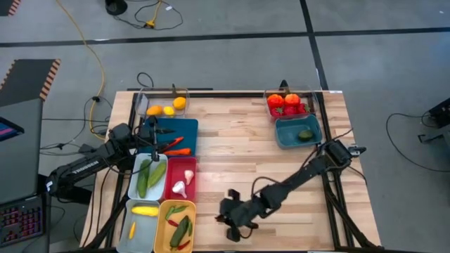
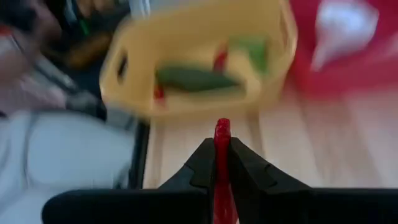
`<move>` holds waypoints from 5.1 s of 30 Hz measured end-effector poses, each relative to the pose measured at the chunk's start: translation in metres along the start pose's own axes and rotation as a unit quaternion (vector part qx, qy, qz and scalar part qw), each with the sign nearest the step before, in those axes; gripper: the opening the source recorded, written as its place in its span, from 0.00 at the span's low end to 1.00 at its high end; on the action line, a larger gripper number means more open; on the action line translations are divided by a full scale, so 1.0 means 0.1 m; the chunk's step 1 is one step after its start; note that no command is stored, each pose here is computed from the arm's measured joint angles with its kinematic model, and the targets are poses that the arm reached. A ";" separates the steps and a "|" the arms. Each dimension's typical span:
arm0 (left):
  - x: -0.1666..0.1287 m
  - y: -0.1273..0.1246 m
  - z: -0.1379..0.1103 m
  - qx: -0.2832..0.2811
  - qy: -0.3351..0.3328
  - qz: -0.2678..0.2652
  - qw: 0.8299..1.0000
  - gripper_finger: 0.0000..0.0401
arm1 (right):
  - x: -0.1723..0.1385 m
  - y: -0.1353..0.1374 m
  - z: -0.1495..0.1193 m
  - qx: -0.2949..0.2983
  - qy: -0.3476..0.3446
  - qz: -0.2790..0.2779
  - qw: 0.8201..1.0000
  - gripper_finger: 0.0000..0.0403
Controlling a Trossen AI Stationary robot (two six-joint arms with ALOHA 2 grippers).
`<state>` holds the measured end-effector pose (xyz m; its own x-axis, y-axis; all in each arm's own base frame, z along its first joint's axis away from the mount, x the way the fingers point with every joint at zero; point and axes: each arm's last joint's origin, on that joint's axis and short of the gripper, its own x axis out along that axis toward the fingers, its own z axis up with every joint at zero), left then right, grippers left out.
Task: Sort produce into baskets
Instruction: Put the red chili pepper into the yellow bin, then return to Home Position
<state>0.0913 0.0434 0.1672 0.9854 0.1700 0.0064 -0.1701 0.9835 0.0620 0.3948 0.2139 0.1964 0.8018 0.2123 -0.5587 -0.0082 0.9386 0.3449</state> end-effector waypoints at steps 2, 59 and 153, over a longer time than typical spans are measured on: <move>0.00 0.00 0.00 0.000 0.000 0.000 1.000 0.45 | 0.02 -0.06 0.15 -0.006 -0.039 0.009 0.999 0.16; 0.00 0.00 0.00 -0.010 0.000 -0.001 1.000 0.45 | 0.30 -0.27 1.12 -0.196 -0.096 0.044 0.975 0.06; 0.00 0.04 -0.01 -0.017 0.009 0.066 0.998 0.45 | -2.69 -2.03 -1.41 -0.173 -0.329 -0.109 0.922 0.10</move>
<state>0.0905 0.0469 0.1659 0.9541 0.2994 -0.0062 -0.2991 0.9538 0.0280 0.0970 0.0050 0.1705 0.9948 -0.0968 0.0317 0.0982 0.9941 -0.0460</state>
